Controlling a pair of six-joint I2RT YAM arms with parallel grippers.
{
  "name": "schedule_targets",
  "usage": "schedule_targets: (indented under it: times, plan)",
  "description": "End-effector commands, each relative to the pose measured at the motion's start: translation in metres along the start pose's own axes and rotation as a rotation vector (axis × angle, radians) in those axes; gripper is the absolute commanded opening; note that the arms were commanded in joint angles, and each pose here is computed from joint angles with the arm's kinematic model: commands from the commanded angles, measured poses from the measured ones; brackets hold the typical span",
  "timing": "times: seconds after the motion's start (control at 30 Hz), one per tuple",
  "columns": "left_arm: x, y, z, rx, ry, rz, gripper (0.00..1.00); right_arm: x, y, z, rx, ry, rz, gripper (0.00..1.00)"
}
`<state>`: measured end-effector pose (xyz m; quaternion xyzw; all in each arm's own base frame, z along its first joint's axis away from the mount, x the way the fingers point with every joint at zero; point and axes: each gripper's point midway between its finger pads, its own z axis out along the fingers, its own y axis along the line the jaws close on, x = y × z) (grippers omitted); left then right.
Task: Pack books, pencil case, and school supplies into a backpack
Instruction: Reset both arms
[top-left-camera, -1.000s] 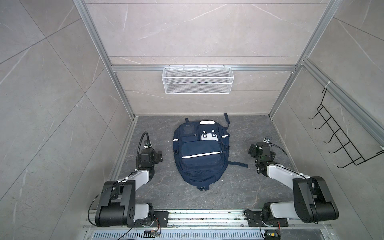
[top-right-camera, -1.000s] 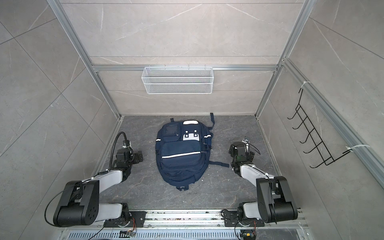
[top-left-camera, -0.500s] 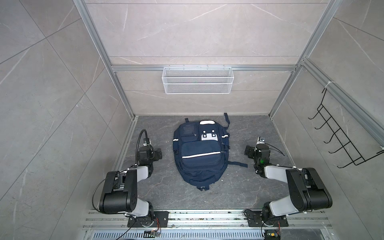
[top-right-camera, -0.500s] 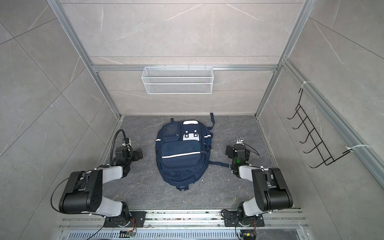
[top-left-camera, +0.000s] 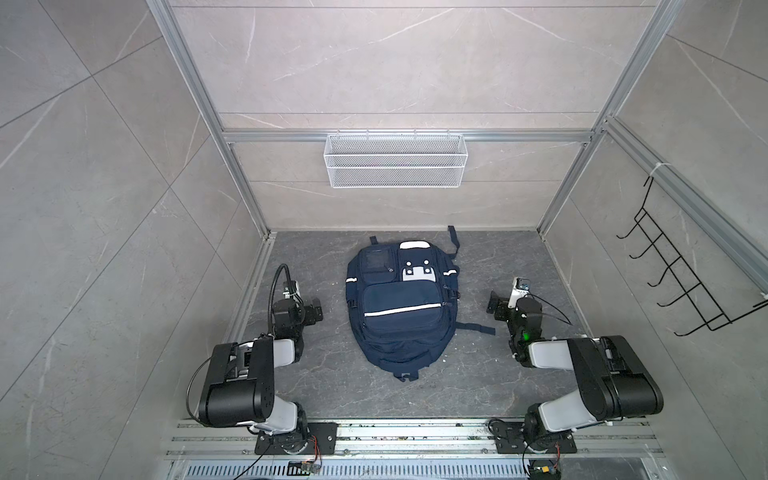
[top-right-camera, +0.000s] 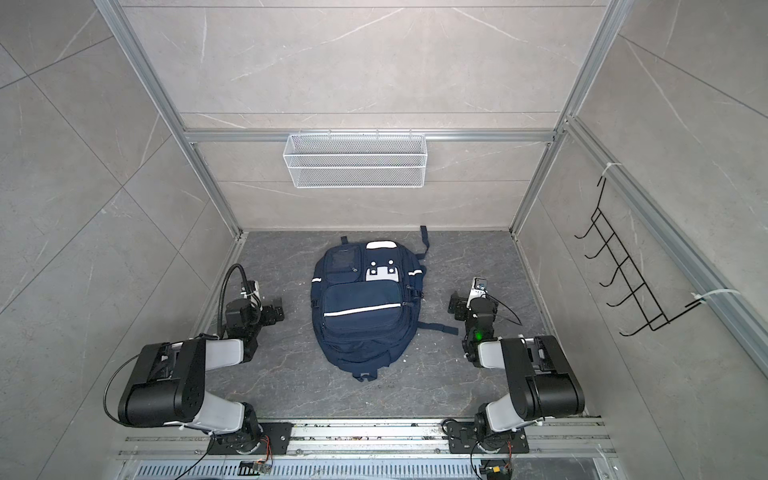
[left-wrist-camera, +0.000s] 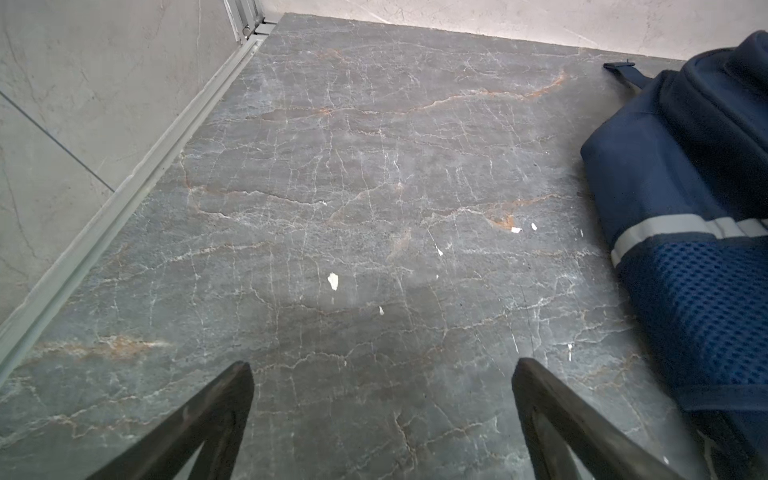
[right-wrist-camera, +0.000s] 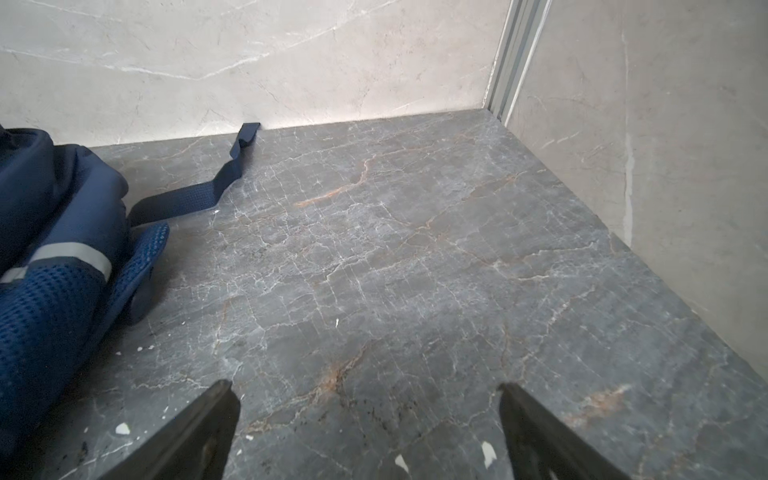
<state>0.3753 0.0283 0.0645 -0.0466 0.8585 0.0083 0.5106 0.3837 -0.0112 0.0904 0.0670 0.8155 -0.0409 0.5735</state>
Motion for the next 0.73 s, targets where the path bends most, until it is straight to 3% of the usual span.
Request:
schedule_targets:
  times: [0.0,0.7]
  plan:
    - [-0.0229,-0.0021,-0.0004,0.016,-0.095,0.014,1.00,-0.0073,0.0015,-0.0015,-0.012,-0.034,-0.006,1.00]
    - [-0.0223,-0.0026,-0.0006,0.014,-0.094,0.017,1.00,-0.0066,0.0015,-0.0007,-0.011,-0.026,-0.008,1.00]
